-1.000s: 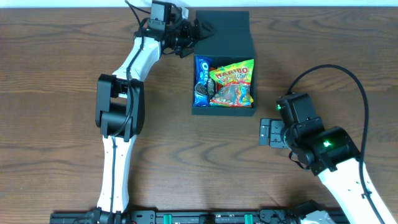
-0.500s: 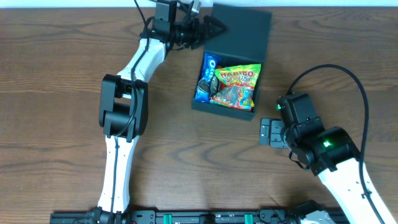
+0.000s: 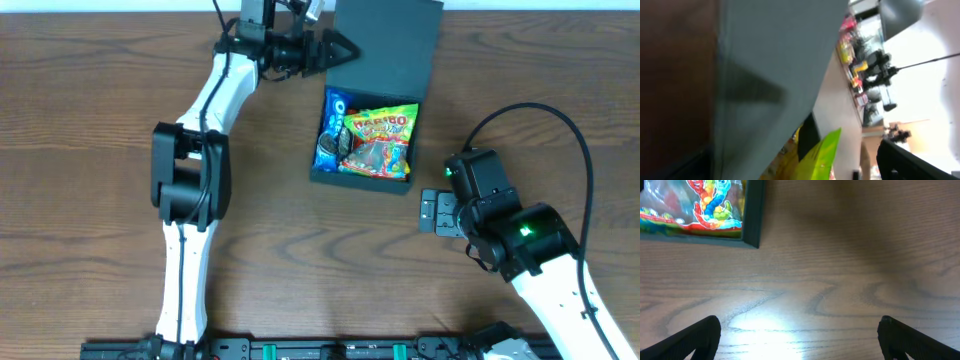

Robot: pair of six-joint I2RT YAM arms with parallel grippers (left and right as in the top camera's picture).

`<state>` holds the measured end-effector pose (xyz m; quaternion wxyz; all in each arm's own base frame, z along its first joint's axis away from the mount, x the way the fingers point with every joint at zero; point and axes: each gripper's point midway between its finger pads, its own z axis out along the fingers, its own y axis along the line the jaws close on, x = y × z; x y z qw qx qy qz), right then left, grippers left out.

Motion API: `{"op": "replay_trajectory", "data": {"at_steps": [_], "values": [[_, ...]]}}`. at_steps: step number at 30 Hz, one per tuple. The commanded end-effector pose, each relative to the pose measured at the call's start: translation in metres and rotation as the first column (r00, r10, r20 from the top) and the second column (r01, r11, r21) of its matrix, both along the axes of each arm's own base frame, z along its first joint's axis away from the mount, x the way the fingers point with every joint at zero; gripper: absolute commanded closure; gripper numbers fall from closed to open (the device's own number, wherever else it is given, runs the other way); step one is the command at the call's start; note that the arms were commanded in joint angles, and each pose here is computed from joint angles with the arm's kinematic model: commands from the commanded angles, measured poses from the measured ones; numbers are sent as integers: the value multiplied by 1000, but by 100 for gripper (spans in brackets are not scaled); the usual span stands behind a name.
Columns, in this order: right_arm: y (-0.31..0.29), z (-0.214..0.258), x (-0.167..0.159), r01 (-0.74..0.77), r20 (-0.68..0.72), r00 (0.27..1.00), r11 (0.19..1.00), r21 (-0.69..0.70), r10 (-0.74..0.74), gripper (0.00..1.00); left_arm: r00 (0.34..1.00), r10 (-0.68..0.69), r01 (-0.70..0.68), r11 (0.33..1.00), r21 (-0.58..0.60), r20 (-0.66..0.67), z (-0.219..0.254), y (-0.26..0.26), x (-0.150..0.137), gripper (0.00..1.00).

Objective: Pack container
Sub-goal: 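Swing the lid forward and lower it onto the box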

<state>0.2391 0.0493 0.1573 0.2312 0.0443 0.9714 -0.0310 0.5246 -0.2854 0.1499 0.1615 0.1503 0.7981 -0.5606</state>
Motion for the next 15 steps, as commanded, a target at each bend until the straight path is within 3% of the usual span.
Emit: {"op": "replay_trajectory", "data": {"at_steps": [1,8,15], "values": [[-1,-1,-1,-10,1,1000,1000,-22,10,1,956,-72,55,996,68,285,66,-6,-18,4],[-1,0,1,-8,9,1000,1000,-22,8,1,924,-150,77,974,212,353,95,-12,-59,5],[-1,0,1,-8,9,1000,1000,-22,8,1,945,-211,134,947,293,250,93,-3,-99,5]]}}
